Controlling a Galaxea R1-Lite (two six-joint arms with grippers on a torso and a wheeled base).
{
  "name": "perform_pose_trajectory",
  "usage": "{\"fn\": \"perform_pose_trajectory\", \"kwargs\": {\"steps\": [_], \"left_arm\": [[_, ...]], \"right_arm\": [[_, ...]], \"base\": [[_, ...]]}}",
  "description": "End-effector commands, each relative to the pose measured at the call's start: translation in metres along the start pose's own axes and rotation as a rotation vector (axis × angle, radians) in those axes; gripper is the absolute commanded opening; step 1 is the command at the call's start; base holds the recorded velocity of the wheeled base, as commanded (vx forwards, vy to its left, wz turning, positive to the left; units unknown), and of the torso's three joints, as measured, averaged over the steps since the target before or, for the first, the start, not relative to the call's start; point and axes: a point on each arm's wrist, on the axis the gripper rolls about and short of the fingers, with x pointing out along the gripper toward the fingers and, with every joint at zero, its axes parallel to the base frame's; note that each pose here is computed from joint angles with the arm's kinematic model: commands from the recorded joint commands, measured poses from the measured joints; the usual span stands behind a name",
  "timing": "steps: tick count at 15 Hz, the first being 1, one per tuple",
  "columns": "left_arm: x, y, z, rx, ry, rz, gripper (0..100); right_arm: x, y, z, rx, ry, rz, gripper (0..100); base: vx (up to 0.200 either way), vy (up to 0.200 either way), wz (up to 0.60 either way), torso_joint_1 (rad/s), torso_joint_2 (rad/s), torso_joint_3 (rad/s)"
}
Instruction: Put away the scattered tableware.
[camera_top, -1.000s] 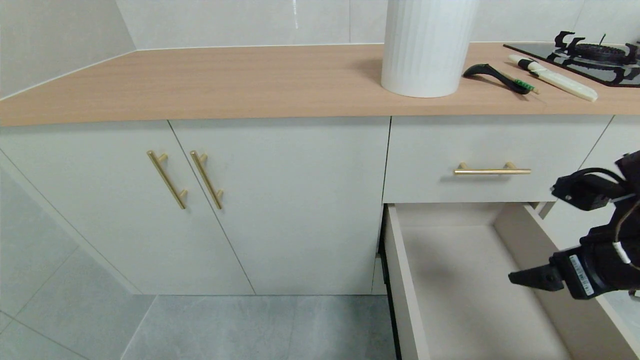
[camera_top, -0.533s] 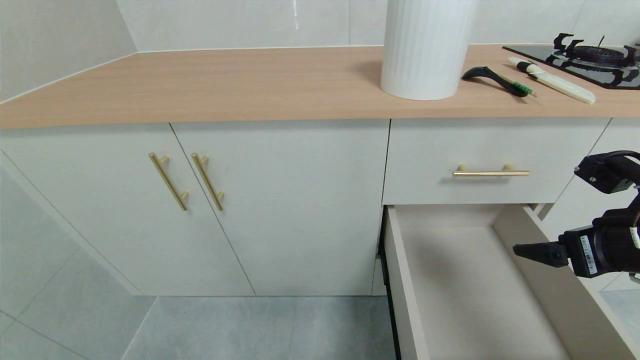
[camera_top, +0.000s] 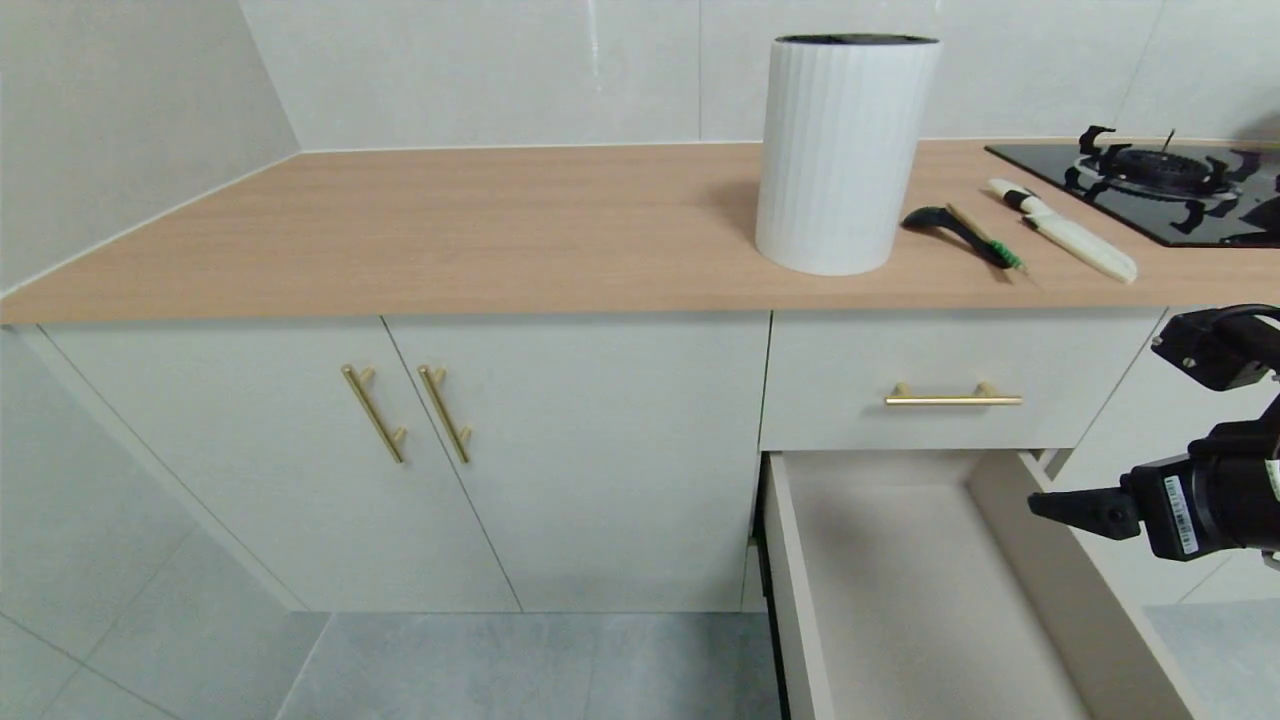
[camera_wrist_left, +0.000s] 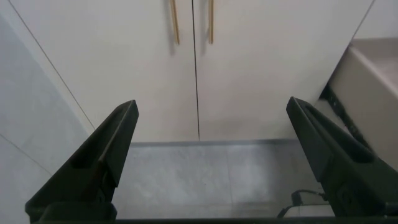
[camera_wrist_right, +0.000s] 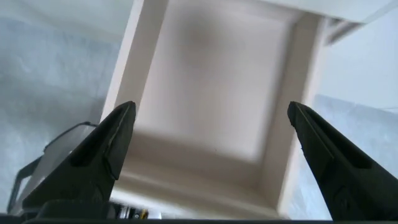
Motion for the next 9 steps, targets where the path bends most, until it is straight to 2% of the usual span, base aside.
{"fn": "perform_pose_trajectory", "kwargs": {"steps": [1,6,9], "left_arm": [[0.0,0.0,0.0,0.0,0.0,0.0,100],[0.0,0.0,0.0,0.0,0.001,0.0,100],[0.0,0.0,0.0,0.0,0.001,0.0,100]], "right_arm": [[-0.001,0.0,0.0,0.0,-0.005,0.001,100],[-0.001,0.0,0.001,0.0,-0.011,0.002,100],[-0.007,0.0,0.027,0.013,-0.221,0.002,100]], "base": [[0.0,0.0,0.0,0.061,-0.51,-0.251],[0.0,0.0,0.0,0.296,-0.48,-0.264],[0.0,0.0,0.0,0.093,-0.17,-0.09]]}}
